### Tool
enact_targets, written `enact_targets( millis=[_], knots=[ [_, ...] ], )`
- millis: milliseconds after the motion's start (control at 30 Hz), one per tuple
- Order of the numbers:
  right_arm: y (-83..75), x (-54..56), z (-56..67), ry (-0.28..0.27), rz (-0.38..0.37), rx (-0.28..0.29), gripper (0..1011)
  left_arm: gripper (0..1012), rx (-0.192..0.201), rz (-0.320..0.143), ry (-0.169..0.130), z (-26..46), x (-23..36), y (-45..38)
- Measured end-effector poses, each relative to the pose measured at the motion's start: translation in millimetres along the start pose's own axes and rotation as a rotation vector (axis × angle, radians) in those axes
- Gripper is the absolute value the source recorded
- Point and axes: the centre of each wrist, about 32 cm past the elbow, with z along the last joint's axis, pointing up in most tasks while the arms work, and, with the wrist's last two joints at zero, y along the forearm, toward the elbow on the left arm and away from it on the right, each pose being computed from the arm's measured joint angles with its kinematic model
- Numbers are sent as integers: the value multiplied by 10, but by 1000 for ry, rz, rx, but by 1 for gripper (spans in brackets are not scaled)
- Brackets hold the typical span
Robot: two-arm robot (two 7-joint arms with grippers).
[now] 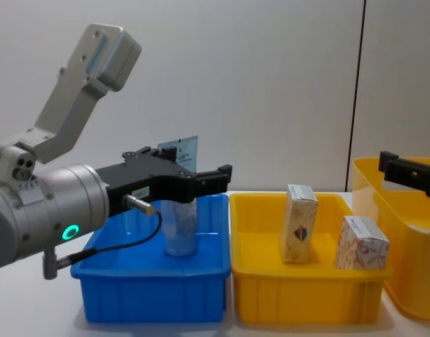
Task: Bimanual collaborative sorting of washing and personal care products
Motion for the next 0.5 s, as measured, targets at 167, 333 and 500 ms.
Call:
enact_targets(
  millis=[167,333,500],
  knots=[
    [0,0,0,0,0,0,1003,1001,6,63,-27,13,-44,97],
    [-1,1,0,0,0,0,1003,1001,8,115,-51,31,-84,175],
    [-16,15,9,5,9,-5,1003,1001,10,174,-78,53,-130,266]
  ],
)
